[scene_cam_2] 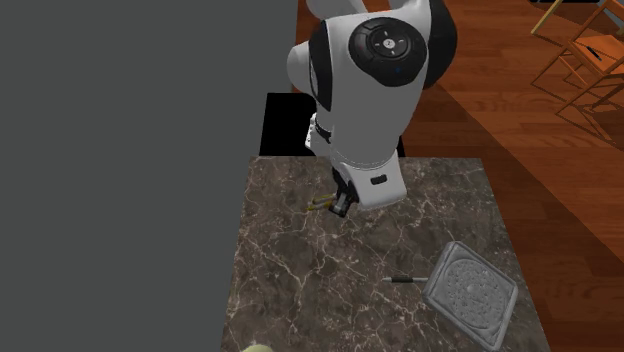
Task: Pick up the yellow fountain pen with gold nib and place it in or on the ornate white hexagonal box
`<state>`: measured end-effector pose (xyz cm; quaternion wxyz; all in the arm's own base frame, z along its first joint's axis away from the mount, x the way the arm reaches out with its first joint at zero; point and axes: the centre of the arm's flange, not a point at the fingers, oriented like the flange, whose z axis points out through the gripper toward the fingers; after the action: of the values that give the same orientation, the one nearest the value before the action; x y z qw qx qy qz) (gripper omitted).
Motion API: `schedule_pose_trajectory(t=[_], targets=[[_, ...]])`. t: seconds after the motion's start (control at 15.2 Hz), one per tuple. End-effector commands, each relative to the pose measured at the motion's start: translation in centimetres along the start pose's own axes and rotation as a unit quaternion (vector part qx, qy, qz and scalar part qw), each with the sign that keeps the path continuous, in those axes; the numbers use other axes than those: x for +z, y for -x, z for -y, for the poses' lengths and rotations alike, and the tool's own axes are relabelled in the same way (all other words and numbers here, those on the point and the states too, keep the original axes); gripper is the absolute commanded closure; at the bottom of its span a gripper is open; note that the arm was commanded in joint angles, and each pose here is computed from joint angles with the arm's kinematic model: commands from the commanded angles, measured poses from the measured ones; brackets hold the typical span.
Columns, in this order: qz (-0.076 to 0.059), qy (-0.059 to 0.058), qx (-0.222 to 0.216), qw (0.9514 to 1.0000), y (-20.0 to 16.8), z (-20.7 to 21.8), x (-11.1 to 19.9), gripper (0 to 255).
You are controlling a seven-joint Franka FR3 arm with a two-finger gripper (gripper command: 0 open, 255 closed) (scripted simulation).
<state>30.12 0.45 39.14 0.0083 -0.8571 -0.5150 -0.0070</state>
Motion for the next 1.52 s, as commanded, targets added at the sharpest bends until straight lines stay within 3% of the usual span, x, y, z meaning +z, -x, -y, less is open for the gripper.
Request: schedule_pose_trajectory(t=[0.0,1.32,1.45], targets=[[0.0,0.0,0.0,1.0,-0.1,0.0,-1.1,255],[0.0,0.0,0.0,1.0,-0.3,0.1,-11.5,255],[0.0,0.0,0.0,1.0,-2.9,-0.3,-11.5,255]])
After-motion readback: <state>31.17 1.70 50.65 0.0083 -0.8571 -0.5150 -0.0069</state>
